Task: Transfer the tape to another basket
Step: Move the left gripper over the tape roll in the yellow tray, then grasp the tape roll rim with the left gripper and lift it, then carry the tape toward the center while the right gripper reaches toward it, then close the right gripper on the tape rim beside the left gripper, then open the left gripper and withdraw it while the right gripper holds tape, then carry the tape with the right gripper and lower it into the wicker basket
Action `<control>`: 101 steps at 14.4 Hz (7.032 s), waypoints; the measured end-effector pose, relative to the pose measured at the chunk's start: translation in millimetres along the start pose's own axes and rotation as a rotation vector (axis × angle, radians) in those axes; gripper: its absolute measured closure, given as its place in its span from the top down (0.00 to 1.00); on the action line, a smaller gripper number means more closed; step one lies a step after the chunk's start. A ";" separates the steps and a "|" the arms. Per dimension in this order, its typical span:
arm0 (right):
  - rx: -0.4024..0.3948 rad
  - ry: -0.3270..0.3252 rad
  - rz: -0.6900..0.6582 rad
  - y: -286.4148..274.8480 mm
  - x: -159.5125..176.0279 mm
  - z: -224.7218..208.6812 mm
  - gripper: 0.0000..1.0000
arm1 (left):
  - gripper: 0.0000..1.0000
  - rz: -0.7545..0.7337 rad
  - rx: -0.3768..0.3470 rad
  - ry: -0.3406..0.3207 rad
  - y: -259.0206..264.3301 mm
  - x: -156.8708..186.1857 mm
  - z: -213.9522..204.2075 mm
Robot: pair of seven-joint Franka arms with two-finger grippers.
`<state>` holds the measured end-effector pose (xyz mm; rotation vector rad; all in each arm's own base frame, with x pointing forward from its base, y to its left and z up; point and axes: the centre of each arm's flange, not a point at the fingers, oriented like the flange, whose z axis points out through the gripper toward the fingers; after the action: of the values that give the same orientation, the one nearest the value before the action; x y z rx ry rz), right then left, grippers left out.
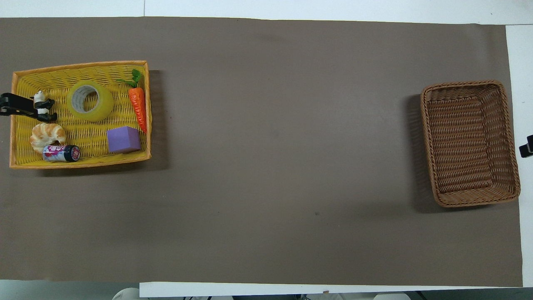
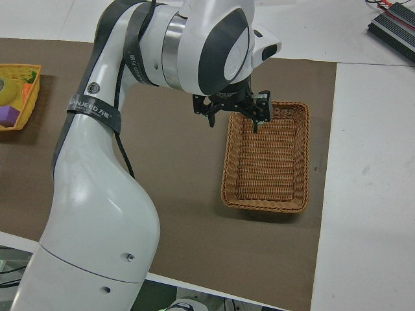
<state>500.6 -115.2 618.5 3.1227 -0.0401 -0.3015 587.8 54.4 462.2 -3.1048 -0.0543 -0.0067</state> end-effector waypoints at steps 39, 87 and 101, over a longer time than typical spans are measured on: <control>0.015 0.003 -0.029 -2.3 0.7 0.8 1.00 | 0.22 -0.184 -0.248 -0.120 341.1 -24.3 -24.2; 1.264 0.174 0.250 -389.1 90.0 224.7 0.54 | 0.55 -0.177 -0.277 -0.103 392.0 -57.6 -73.3; 0.942 0.132 -0.007 89.2 95.3 192.9 0.53 | 1.00 -0.252 -0.179 -0.031 -46.9 -11.6 -139.8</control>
<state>555.0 -207.2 411.5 4.0654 -0.2351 -0.0744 574.1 95.8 603.5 -3.2513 -0.4712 0.0310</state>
